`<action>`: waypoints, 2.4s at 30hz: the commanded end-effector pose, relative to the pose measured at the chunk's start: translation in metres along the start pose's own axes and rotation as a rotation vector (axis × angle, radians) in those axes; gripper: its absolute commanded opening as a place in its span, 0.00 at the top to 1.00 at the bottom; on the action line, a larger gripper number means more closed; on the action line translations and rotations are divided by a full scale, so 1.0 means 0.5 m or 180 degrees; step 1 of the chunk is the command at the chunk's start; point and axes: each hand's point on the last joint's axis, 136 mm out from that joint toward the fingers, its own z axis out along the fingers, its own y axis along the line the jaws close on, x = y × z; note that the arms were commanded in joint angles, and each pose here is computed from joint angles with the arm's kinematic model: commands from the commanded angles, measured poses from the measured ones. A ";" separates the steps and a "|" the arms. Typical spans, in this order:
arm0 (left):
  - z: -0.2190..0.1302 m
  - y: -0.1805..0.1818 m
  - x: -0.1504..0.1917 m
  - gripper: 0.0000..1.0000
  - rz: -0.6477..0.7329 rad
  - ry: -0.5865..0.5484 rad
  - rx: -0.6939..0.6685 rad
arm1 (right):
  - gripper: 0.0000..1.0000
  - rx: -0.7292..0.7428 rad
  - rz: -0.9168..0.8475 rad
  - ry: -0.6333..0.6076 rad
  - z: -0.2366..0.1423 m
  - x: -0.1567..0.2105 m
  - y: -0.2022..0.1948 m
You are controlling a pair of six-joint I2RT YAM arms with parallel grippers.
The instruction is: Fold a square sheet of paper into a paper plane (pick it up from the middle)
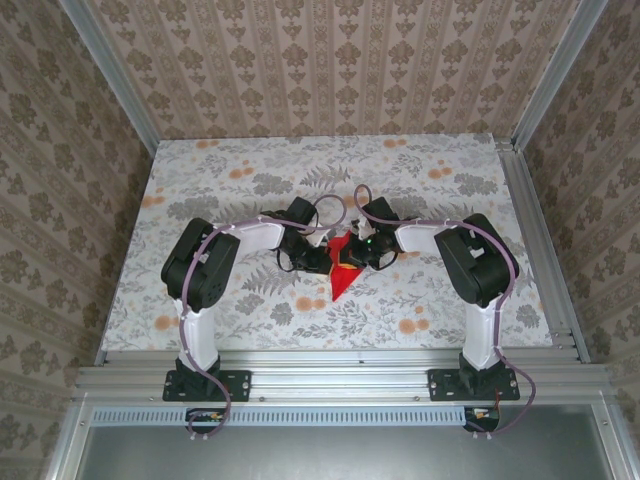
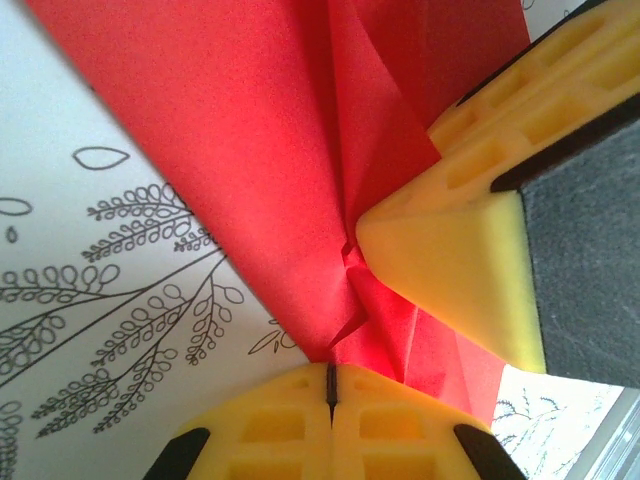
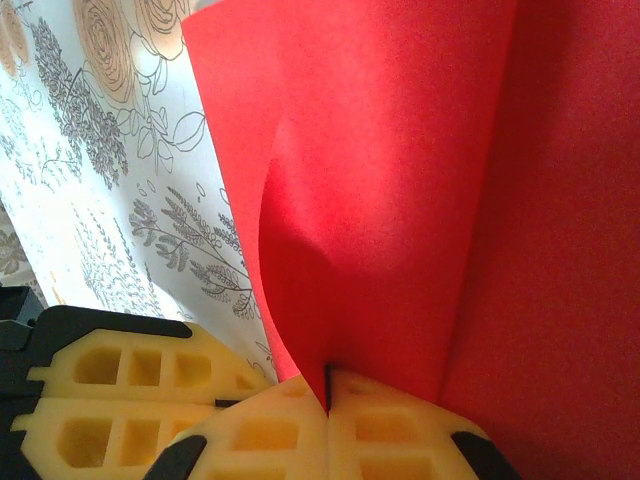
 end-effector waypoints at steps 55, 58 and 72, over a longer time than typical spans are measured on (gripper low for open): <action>-0.010 -0.029 0.036 0.76 -0.0177 -0.0197 -0.0176 | 0.86 0.0006 0.0070 0.0106 0.029 0.016 -0.033; -0.018 -0.024 0.039 0.74 -0.0157 -0.0202 -0.0268 | 0.86 0.0007 0.0067 0.0099 0.028 0.015 -0.031; -0.012 -0.062 0.008 0.72 -0.0180 -0.0313 0.0107 | 0.86 0.0002 0.0059 0.0100 0.025 0.015 -0.029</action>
